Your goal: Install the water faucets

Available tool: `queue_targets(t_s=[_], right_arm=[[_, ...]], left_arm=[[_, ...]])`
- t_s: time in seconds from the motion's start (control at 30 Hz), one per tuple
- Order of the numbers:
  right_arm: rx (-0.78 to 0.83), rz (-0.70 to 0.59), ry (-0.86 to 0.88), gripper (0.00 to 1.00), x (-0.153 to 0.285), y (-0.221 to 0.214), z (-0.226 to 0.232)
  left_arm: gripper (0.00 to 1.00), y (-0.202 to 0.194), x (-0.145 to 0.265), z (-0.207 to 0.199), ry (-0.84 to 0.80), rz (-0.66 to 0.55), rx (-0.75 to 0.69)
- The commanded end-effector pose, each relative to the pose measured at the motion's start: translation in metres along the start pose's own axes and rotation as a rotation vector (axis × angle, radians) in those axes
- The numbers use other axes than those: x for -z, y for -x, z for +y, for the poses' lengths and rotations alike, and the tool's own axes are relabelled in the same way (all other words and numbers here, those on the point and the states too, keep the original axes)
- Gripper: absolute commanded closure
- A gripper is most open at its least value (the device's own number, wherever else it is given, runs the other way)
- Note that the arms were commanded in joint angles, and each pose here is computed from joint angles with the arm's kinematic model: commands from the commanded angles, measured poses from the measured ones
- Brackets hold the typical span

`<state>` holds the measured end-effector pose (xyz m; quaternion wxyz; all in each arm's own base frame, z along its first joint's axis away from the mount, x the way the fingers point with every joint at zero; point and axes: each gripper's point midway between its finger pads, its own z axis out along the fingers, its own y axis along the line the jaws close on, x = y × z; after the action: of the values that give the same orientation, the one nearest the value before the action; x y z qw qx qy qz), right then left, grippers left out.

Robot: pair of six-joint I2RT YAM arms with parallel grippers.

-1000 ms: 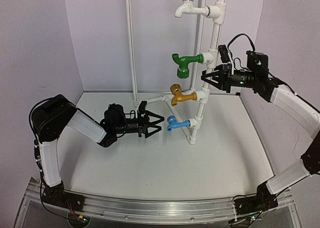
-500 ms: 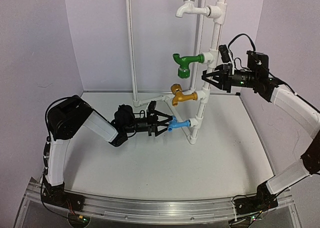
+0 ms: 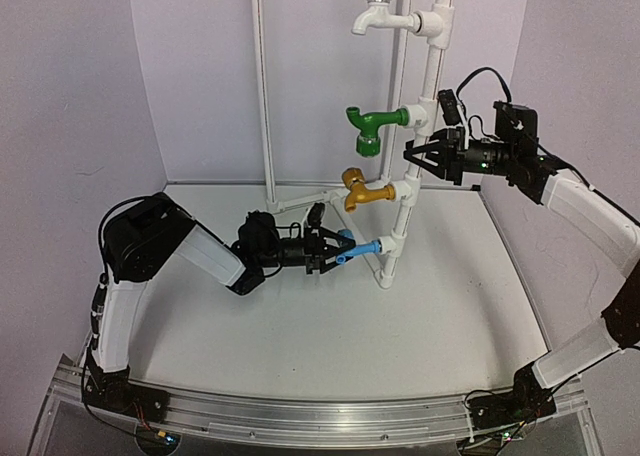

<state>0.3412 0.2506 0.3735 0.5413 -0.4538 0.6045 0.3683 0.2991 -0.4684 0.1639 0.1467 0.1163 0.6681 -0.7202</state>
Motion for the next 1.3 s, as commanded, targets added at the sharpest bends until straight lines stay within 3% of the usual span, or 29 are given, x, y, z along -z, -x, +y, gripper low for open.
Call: queue_targets(t_s=[0.0,0.3,0.4,0.67,0.8,1.03,1.27], right_arm=[[-0.181,0.141,-0.091,1.00,0.002,-0.047,-0.016],[-0.181,0.141,-0.091,1.00,0.003,-0.047,-0.016],[-0.181,0.140,-0.090,1.00,0.003,-0.046,-0.015],[-0.184,0.142,-0.090,1.00,0.004,-0.044,-0.014],[-0.184,0.146,-0.090,1.00,0.004,-0.046,-0.014],[-0.188,0.152,-0.087,1.00,0.003,-0.048,-0.014],[-0.187,0.156,-0.093,1.00,0.003,-0.047,-0.016]], left_arm=[[0.51,0.009,-0.005,-0.031,-0.032,0.002,-0.220],[0.69,0.008,0.001,-0.030,0.110,-0.018,-0.595],[0.69,0.008,0.003,-0.030,0.139,-0.022,-0.763],[0.70,-0.007,-0.003,-0.009,0.272,0.029,-1.378],[0.71,-0.020,-0.010,0.000,0.335,0.094,-1.601],[0.73,-0.024,-0.002,-0.007,0.396,0.072,-1.967],[0.71,-0.045,-0.008,0.015,0.480,0.144,-2.476]])
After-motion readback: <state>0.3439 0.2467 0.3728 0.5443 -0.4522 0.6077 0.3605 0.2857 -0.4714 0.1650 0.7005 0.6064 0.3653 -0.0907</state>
